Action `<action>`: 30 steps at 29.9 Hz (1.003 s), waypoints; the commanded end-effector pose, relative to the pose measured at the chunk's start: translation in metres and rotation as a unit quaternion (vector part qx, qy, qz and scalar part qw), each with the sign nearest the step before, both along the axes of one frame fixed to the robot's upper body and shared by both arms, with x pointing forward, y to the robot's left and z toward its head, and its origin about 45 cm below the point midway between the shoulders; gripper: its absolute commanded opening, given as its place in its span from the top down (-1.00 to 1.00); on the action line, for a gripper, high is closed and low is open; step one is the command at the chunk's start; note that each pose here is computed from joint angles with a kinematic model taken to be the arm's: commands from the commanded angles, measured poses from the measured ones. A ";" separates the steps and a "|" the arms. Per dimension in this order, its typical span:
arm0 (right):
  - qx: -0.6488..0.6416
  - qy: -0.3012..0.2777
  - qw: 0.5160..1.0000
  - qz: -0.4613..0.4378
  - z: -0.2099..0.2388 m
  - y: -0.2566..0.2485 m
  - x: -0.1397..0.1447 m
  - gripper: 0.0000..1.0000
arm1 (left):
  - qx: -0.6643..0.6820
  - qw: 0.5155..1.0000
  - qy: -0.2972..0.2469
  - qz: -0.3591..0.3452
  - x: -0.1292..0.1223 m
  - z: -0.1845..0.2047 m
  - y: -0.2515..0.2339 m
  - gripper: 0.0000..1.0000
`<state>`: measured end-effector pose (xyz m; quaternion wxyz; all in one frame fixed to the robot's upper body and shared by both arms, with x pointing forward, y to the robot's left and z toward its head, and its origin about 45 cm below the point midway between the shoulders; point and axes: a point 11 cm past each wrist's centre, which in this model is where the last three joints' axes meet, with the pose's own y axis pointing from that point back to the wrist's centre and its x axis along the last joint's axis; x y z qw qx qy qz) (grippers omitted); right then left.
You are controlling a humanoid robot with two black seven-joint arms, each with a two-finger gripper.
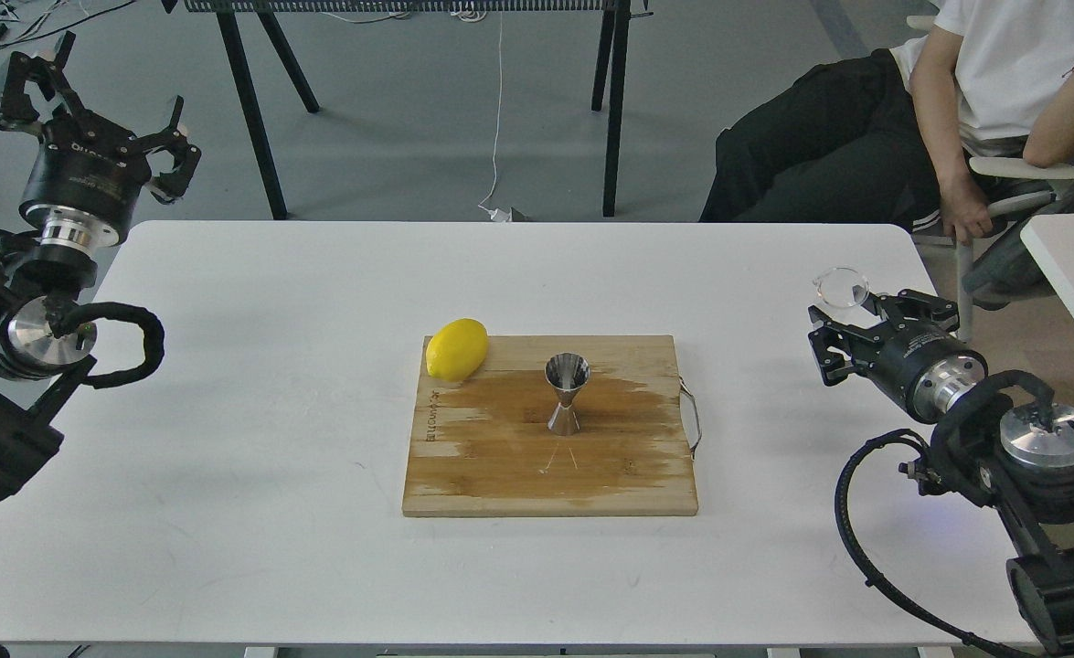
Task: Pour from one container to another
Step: 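Lower the glass cup onto the table and open the right gripper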
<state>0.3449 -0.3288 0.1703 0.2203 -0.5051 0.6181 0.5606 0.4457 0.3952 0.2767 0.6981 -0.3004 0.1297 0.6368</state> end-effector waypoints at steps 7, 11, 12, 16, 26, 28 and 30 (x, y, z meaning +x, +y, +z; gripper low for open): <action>0.063 0.025 0.998 -0.014 -0.023 -0.001 -0.024 0.50 | 0.000 1.000 -0.001 0.000 0.000 0.000 0.000 -1.00; 0.077 0.030 0.996 -0.020 -0.029 0.002 -0.025 0.50 | 0.000 1.000 -0.001 -0.001 0.000 0.000 0.000 -1.00; 0.083 0.034 0.996 -0.026 -0.033 0.001 -0.026 0.50 | 0.000 1.000 -0.001 -0.001 0.000 0.000 0.000 -1.00; 0.108 0.056 0.991 -0.050 -0.063 -0.006 -0.031 0.50 | 0.001 1.000 0.002 -0.003 0.000 -0.002 -0.003 -1.00; 0.135 0.080 0.985 -0.069 -0.099 -0.001 -0.032 0.50 | 0.001 1.000 0.004 -0.006 0.001 -0.003 -0.006 -1.00; 0.139 0.079 0.985 -0.068 -0.098 0.003 -0.027 0.49 | 0.000 1.000 0.005 -0.007 0.001 -0.004 -0.007 -1.00; 0.135 0.083 0.985 -0.071 -0.100 0.003 -0.023 0.45 | 0.001 1.000 0.006 -0.007 0.001 -0.004 -0.007 -1.00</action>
